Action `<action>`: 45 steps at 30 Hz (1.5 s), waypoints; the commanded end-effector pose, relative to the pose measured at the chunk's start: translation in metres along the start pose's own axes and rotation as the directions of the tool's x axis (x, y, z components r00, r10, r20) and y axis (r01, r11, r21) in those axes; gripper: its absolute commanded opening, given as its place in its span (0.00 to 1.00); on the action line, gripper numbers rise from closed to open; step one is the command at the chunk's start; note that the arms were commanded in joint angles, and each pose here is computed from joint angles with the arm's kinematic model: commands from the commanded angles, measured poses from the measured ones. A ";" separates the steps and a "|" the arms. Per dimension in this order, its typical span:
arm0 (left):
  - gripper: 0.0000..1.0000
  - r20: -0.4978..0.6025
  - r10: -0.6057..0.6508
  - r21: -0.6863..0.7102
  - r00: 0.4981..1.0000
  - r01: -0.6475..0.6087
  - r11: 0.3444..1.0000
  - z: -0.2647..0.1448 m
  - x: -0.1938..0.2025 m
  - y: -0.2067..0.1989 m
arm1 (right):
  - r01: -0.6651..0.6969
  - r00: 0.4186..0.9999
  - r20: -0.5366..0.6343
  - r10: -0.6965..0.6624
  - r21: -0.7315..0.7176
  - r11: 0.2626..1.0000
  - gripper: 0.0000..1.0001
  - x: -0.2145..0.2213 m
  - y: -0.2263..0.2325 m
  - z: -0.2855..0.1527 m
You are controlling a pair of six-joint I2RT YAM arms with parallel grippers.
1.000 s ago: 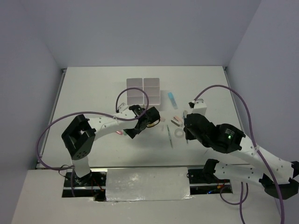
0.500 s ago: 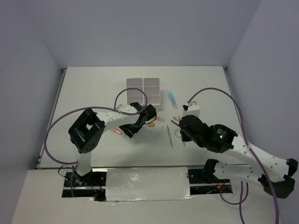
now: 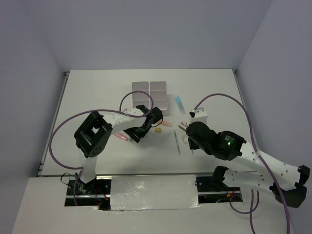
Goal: Sort the stationery into containers
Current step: Close the pen cap on the pen.
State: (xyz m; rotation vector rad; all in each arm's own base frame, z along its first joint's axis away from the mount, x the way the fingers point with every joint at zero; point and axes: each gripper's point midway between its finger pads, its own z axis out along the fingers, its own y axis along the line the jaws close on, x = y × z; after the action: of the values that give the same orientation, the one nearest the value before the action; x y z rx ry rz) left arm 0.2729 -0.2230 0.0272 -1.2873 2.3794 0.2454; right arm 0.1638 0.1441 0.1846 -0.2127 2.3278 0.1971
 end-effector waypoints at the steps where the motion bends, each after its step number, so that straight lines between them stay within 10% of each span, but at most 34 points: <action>1: 0.74 -0.012 0.008 -0.030 1.000 -0.009 1.000 0.002 0.001 0.001 | -0.020 0.999 0.037 0.020 -0.022 1.000 0.00 -0.010 0.004 -0.002; 29: 0.63 -0.035 0.008 -0.106 0.999 -0.011 0.994 0.028 0.007 0.022 | -0.021 0.999 0.033 0.022 -0.028 0.999 0.00 -0.005 0.005 0.001; 40: 0.45 -0.045 0.007 -0.116 0.999 -0.012 0.993 0.034 0.010 0.035 | -0.021 0.999 0.035 0.023 -0.040 0.999 0.00 -0.006 0.007 0.000; 45: 0.11 -0.077 0.007 -0.101 0.997 -0.015 0.995 0.037 0.017 0.037 | -0.026 0.999 0.040 0.028 -0.050 0.998 0.00 -0.008 0.008 0.000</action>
State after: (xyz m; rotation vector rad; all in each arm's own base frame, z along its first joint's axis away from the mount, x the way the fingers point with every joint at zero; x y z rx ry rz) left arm 0.2663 -0.2154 0.0150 -1.3474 2.4000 0.2142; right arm 0.1625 0.1479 0.1807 -0.2260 2.3321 0.2194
